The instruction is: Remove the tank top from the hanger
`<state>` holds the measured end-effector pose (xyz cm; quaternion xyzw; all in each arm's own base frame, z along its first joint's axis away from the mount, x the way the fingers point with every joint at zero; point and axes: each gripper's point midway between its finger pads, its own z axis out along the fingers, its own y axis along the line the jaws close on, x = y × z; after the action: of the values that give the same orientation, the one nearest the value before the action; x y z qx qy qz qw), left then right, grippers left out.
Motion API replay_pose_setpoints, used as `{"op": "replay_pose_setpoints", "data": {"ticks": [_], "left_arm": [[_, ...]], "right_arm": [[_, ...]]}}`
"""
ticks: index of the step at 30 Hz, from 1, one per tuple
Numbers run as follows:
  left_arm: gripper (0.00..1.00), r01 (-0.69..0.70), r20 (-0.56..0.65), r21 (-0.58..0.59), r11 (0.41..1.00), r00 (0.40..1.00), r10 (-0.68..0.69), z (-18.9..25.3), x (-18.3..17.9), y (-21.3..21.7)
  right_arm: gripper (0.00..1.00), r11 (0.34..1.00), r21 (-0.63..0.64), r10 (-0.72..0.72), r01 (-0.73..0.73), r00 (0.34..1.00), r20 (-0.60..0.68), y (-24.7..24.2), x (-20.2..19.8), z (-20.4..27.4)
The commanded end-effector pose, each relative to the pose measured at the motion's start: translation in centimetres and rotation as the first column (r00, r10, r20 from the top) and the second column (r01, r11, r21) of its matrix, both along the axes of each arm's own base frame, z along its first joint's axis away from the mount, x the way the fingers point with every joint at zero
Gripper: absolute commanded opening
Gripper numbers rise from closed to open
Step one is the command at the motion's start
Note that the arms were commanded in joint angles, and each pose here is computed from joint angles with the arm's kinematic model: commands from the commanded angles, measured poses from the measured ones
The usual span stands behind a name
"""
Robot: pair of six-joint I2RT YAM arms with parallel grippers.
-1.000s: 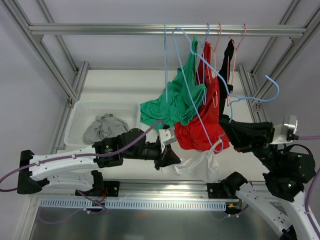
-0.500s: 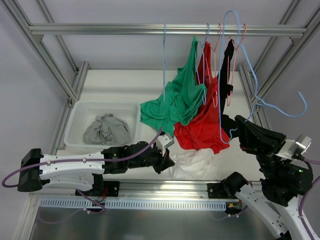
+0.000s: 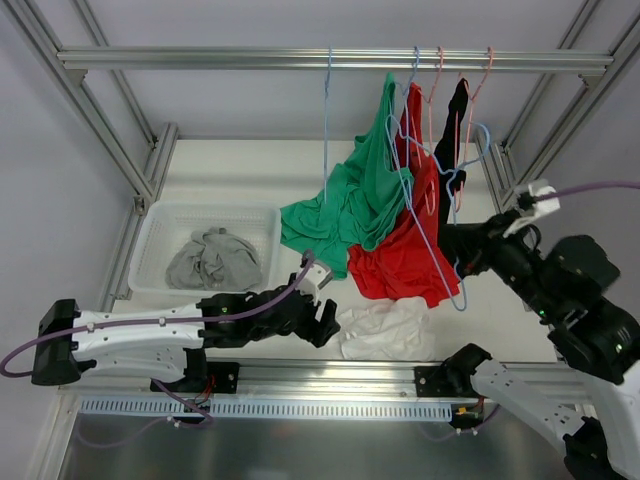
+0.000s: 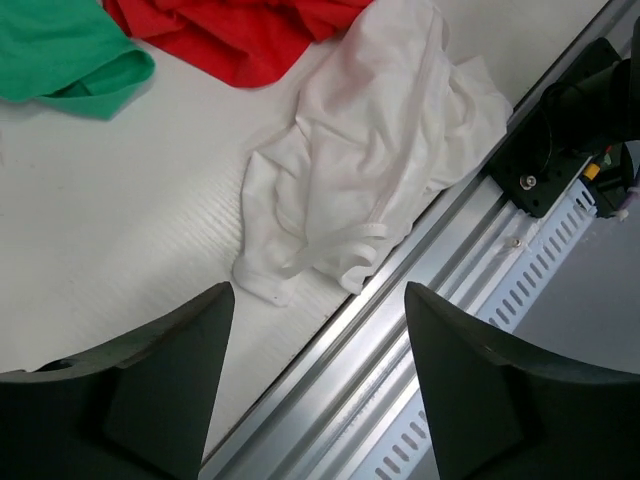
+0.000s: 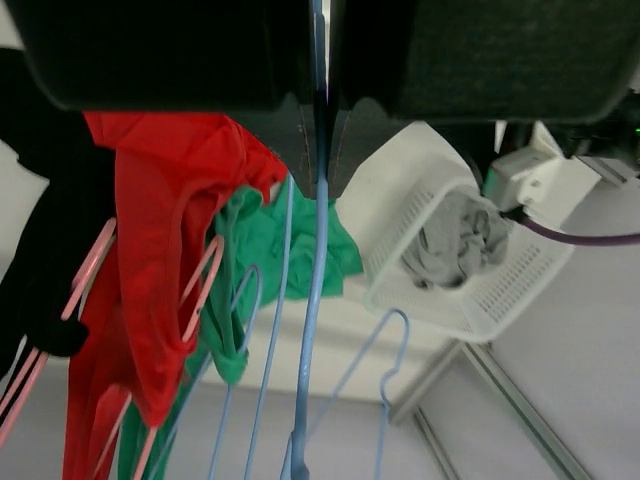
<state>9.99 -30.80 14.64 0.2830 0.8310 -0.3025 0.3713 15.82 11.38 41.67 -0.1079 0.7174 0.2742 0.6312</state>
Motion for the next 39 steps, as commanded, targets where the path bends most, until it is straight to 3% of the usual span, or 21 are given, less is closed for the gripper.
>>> {"op": "replay_pose_setpoints", "data": {"ticks": [1,4,8,16,20,30,39], "left_arm": [[0.72,-0.046,0.05,-0.097,0.994,0.997,0.051,4.4,0.7,1.1],[0.76,-0.052,0.05,-0.106,0.993,0.997,0.057,4.5,0.6,1.9],[0.99,-0.04,0.042,-0.122,0.992,0.998,0.045,4.5,0.0,2.8],[0.99,-0.009,-0.002,-0.092,0.996,1.0,0.009,3.4,-0.8,2.6],[0.99,-0.008,-0.016,-0.091,0.996,1.0,0.007,3.0,-1.1,2.7],[0.99,-0.079,-0.041,-0.075,0.994,0.996,0.076,1.8,-0.8,2.8],[0.99,-0.109,-0.027,-0.057,0.992,0.994,0.108,1.6,-0.3,2.5]], "right_arm": [[0.0,0.997,-0.044,-0.063,0.058,0.991,-0.117,0.1,1.5,-1.3],[0.0,0.999,-0.038,-0.041,0.036,0.992,-0.121,1.5,2.7,-0.1],[0.0,0.998,-0.053,-0.028,0.021,0.991,-0.133,3.6,4.9,0.5],[0.0,0.975,-0.199,-0.127,0.102,0.985,-0.115,7.7,13.1,1.9],[0.01,0.974,-0.191,-0.142,0.124,0.987,-0.08,9.3,15.7,4.3],[0.0,0.956,-0.24,-0.191,0.172,0.98,-0.06,12.7,22.1,3.6],[0.0,0.966,-0.239,-0.151,0.102,0.969,-0.197,14.1,22.3,-1.4]]}}
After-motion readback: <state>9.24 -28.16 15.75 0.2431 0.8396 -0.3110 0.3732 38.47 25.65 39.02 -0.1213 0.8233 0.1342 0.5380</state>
